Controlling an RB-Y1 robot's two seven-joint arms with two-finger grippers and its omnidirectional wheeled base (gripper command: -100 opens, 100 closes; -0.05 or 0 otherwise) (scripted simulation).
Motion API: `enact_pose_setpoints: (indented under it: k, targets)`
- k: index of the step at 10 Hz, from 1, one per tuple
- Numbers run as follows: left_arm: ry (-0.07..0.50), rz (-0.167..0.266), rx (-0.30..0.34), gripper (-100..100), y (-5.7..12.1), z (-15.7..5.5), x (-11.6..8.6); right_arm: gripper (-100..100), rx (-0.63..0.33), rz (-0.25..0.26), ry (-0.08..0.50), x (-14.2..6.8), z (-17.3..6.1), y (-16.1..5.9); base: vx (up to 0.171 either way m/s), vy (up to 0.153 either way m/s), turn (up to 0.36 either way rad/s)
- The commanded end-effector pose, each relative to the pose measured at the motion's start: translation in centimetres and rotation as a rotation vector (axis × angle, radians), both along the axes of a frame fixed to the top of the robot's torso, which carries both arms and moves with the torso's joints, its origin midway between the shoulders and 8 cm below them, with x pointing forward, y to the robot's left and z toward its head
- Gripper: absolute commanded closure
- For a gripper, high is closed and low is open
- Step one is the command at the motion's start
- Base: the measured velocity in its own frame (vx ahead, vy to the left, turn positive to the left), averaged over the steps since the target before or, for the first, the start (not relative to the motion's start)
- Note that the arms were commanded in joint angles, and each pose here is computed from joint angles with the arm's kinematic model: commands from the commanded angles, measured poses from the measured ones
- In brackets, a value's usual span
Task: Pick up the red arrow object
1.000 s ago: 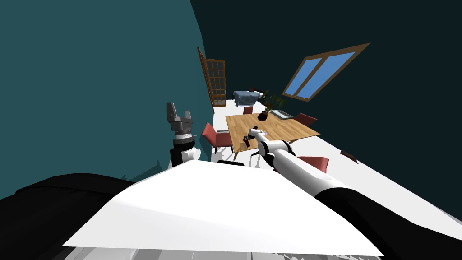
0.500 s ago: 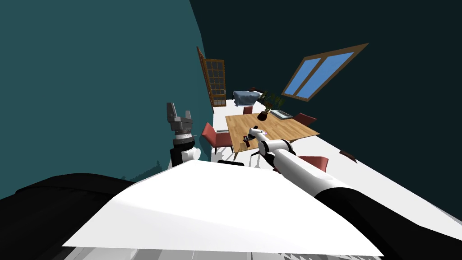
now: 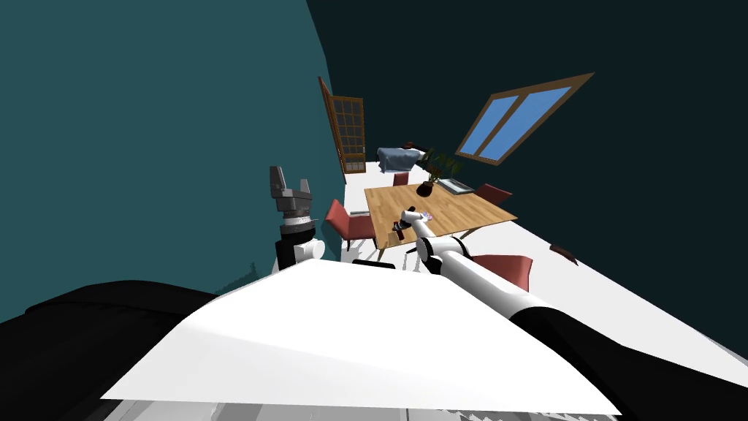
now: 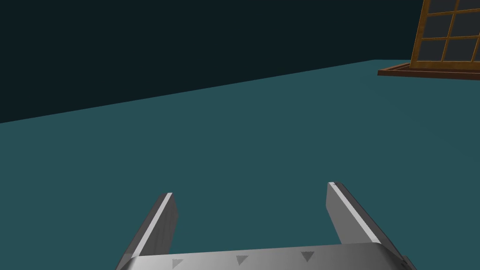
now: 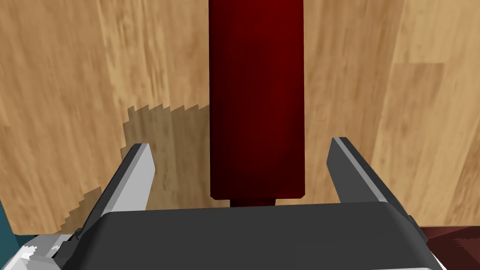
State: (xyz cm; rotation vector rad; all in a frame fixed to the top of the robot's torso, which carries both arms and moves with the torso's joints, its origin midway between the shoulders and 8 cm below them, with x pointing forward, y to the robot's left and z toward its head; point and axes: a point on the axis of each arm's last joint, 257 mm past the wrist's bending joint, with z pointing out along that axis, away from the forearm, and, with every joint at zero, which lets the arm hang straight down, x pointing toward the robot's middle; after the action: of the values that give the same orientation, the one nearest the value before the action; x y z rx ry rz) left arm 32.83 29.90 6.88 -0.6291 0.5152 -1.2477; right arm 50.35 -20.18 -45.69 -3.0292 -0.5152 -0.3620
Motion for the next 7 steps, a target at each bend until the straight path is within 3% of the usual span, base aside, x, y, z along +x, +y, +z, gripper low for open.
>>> enact_pose_setpoints:
  k: [1, 6, 7]
  targets:
    - [0.000, 0.000, 0.000, 0, 0.0, 0.0, 0.0, -100, 0.000, 0.000, -0.003, -0.5, -0.5, 0.4, 0.058, -0.029, 0.001]
    - [0.000, 0.000, 0.000, 0, 0.0, 0.0, 0.0, -100, -0.003, -0.009, -0.003, -1.4, -1.0, 0.5, 0.027, -0.010, 0.000]
    - [0.000, 0.000, 0.000, 0, 0.0, 0.0, 0.0, 100, -0.003, -0.010, -0.002, -1.5, -1.0, 0.5, 0.000, 0.000, 0.000]
